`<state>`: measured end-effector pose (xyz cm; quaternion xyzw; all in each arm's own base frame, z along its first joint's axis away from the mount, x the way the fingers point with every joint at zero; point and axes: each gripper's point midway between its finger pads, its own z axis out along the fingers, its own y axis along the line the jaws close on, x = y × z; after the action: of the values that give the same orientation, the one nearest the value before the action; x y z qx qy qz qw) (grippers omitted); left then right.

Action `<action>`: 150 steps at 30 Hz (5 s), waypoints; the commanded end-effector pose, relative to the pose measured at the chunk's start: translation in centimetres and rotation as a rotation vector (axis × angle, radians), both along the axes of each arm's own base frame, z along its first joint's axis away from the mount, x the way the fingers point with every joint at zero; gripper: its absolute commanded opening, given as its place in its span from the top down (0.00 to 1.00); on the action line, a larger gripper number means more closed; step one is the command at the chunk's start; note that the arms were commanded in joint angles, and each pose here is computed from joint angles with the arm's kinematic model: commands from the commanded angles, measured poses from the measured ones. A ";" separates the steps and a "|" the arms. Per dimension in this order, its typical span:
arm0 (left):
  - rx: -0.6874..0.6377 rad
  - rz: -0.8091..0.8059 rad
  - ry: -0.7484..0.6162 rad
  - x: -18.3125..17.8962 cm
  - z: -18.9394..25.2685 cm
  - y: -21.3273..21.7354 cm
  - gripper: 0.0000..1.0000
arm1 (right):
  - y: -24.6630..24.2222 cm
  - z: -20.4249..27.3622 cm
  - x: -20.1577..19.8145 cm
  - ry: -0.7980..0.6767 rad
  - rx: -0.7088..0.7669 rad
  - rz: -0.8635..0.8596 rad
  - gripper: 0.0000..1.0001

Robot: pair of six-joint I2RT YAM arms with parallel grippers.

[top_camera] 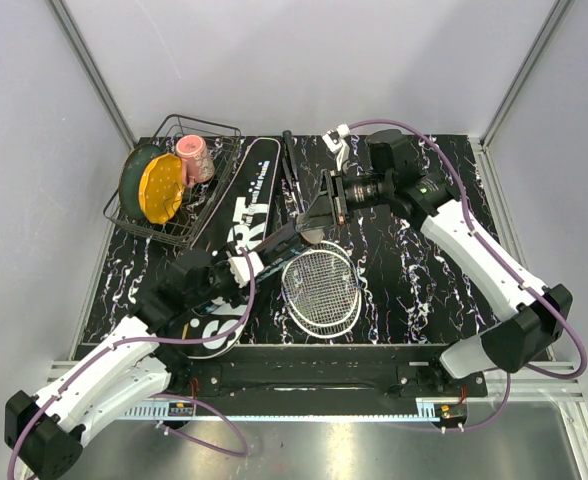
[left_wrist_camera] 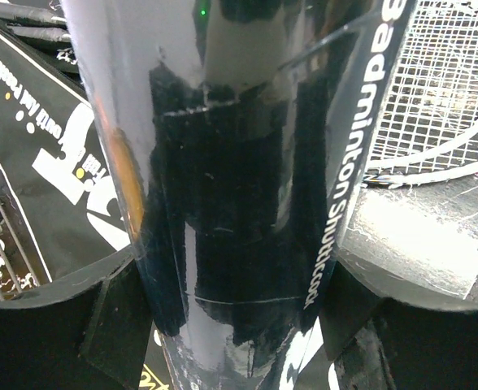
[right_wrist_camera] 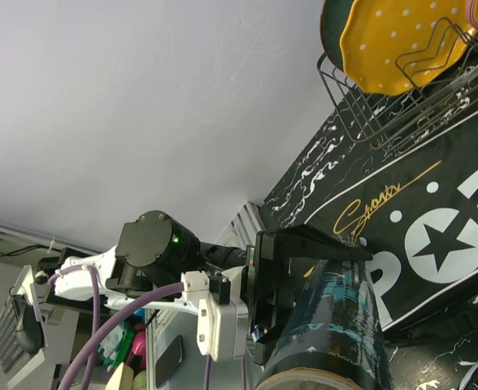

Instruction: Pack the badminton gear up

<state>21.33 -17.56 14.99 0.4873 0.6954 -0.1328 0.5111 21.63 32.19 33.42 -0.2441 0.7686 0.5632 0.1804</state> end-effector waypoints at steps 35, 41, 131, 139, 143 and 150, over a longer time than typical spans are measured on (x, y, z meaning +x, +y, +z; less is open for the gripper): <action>-0.499 0.009 0.197 4.8 17.5 -10.3 1.00 | -8.4 3.2 5.3 -0.322 0.132 -0.746 0.00; -0.712 -0.130 0.218 3.6 20.5 -12.7 1.00 | -6.6 3.6 8.8 -0.237 0.203 -0.843 0.00; -0.894 0.432 0.274 11.8 16.5 -1.1 0.14 | -42.6 -18.7 30.8 -0.303 -1.694 -1.048 0.62; -0.855 0.413 0.326 11.8 14.7 -2.7 0.15 | -46.0 -24.7 35.2 -0.245 -1.528 -1.004 0.53; -0.835 0.363 0.364 11.4 14.3 -4.1 0.15 | -45.1 -26.8 37.3 -0.242 -1.361 -0.941 0.52; -0.783 0.378 0.395 12.0 12.7 -4.5 0.16 | -45.2 -29.4 38.9 -0.249 -1.344 -0.908 0.48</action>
<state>33.09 -21.27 25.56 0.0657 0.7742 -0.3669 0.5116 58.60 -14.58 4.00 -0.0024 0.9421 -0.2116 0.2603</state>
